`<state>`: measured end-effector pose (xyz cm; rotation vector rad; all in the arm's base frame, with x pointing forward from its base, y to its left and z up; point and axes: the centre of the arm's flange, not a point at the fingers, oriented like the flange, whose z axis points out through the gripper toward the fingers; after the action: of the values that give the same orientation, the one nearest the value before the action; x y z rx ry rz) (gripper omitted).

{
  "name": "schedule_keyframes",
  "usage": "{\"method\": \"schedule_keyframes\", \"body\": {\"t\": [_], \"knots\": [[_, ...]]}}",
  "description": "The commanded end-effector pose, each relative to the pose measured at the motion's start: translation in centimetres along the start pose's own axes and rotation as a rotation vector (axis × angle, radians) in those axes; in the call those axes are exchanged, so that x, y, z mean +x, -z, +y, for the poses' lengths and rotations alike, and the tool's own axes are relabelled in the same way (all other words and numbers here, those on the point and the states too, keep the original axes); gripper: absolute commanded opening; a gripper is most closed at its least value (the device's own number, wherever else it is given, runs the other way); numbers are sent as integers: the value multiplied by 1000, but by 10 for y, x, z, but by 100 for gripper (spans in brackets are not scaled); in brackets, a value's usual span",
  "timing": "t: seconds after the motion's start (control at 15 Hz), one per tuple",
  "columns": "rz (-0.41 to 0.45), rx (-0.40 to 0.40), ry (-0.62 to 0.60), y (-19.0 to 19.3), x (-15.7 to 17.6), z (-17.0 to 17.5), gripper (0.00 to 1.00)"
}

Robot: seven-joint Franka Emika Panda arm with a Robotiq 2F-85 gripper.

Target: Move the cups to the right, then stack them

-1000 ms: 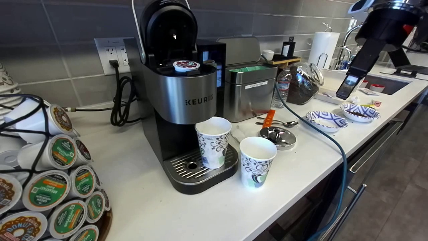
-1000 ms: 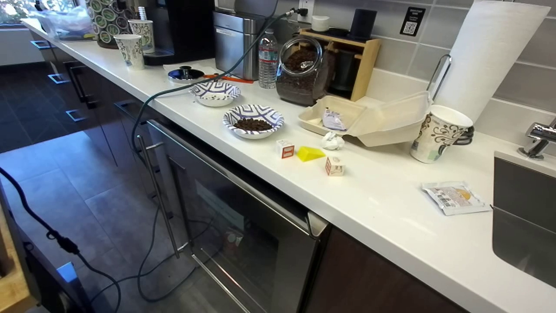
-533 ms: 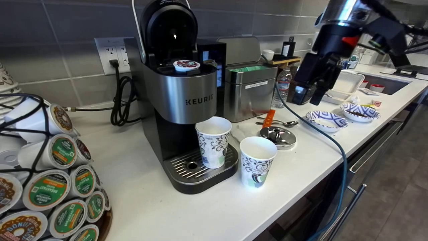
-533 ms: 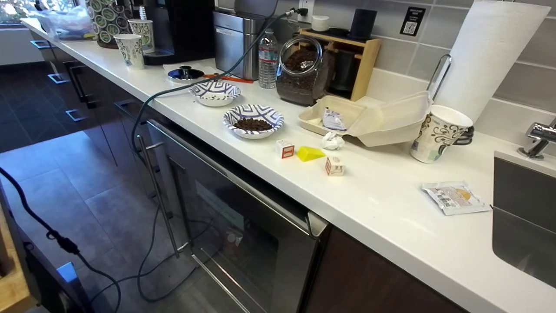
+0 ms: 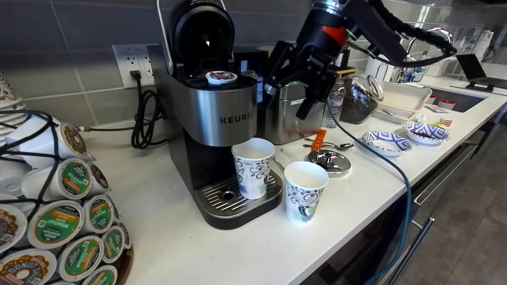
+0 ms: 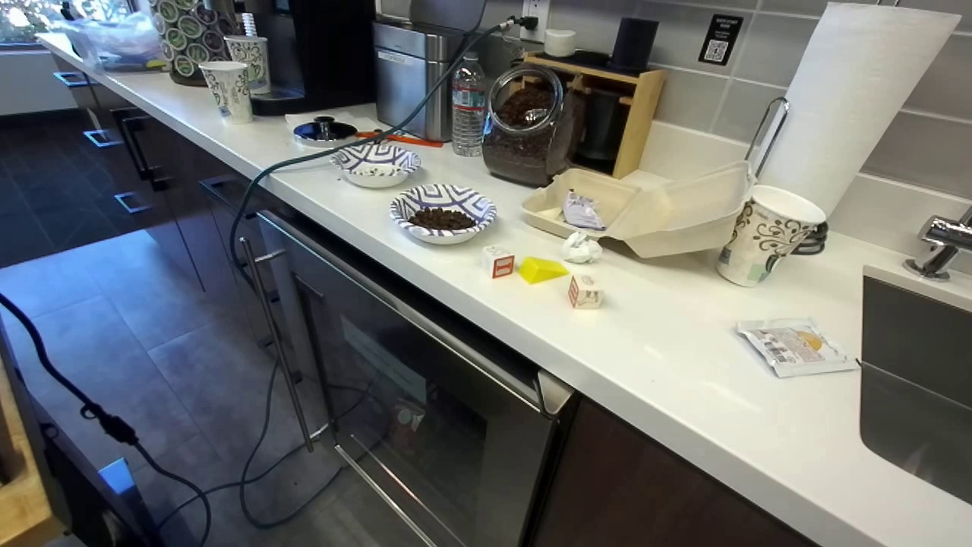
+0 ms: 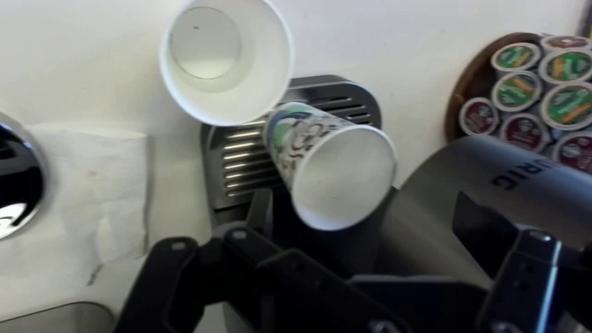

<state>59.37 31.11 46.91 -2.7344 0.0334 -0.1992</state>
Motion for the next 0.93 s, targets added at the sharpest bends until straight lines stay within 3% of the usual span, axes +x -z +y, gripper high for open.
{"method": "schedule_keyframes", "body": {"t": [0.0,0.27,0.47,0.87], "knots": [[-1,111,-36,-13,9,-9,100],[-24,105,-127,-17,6,12,100],[-38,12,-211,-14,9,36,100],[-50,-51,-273,-33,28,59,100]]}}
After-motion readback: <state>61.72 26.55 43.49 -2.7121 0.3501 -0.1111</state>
